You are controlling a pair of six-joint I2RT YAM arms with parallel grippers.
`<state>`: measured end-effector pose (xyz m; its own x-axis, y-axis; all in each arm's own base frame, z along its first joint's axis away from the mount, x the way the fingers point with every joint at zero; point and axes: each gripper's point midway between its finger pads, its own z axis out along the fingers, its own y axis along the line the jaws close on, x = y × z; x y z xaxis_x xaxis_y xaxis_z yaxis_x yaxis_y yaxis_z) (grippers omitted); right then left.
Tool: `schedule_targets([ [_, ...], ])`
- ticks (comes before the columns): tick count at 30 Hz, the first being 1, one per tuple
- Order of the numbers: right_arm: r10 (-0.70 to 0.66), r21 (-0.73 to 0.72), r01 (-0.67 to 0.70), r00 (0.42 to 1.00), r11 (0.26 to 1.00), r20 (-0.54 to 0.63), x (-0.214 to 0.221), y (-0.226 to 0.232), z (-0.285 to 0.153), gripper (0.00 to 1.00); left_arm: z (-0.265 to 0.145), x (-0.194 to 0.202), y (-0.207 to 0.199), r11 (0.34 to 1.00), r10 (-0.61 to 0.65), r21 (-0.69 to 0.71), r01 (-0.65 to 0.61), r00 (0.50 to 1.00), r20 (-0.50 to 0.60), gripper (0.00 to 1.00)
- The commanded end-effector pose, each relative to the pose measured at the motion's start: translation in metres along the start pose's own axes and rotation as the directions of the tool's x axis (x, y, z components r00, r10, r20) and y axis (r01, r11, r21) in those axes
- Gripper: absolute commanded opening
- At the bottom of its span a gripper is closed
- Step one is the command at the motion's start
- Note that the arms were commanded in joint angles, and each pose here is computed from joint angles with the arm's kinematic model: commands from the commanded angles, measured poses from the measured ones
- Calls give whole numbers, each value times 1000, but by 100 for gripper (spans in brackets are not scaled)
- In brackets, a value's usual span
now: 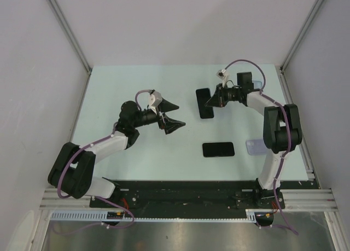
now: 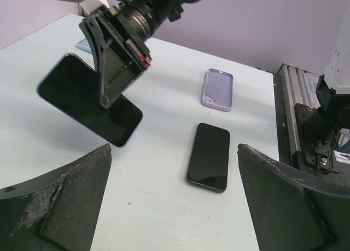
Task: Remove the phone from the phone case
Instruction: Place the phone case at the center of the board.
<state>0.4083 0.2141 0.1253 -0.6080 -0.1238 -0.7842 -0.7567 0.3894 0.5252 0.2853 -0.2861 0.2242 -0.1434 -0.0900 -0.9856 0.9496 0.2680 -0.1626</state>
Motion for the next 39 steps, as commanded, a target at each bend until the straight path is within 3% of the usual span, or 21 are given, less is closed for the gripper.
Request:
schedule_targets([
  [1, 88, 81, -84, 995, 993, -47, -10, -31, -19, 0, -2, -5, 2, 999, 43, -7, -43, 999, 21, 100],
  [11, 242, 256, -203, 961, 945, -135, -14, -102, -49, 0, -2, 0, 4, 999, 40, -12, -39, 999, 12, 100],
  [16, 320, 332, -272, 942, 903, -97, -19, -129, -75, 0, -1, 3, 5, 999, 32, -12, -32, 999, 7, 100],
  [26, 358, 408, -308, 933, 859, -49, -29, -166, -98, 0, 0, 4, 6, 999, 31, -14, -31, 999, 5, 100],
  [39, 380, 473, -318, 924, 822, -38, -25, -204, -97, 0, 1, 10, 10, 999, 28, -20, -28, 1000, -6, 100],
])
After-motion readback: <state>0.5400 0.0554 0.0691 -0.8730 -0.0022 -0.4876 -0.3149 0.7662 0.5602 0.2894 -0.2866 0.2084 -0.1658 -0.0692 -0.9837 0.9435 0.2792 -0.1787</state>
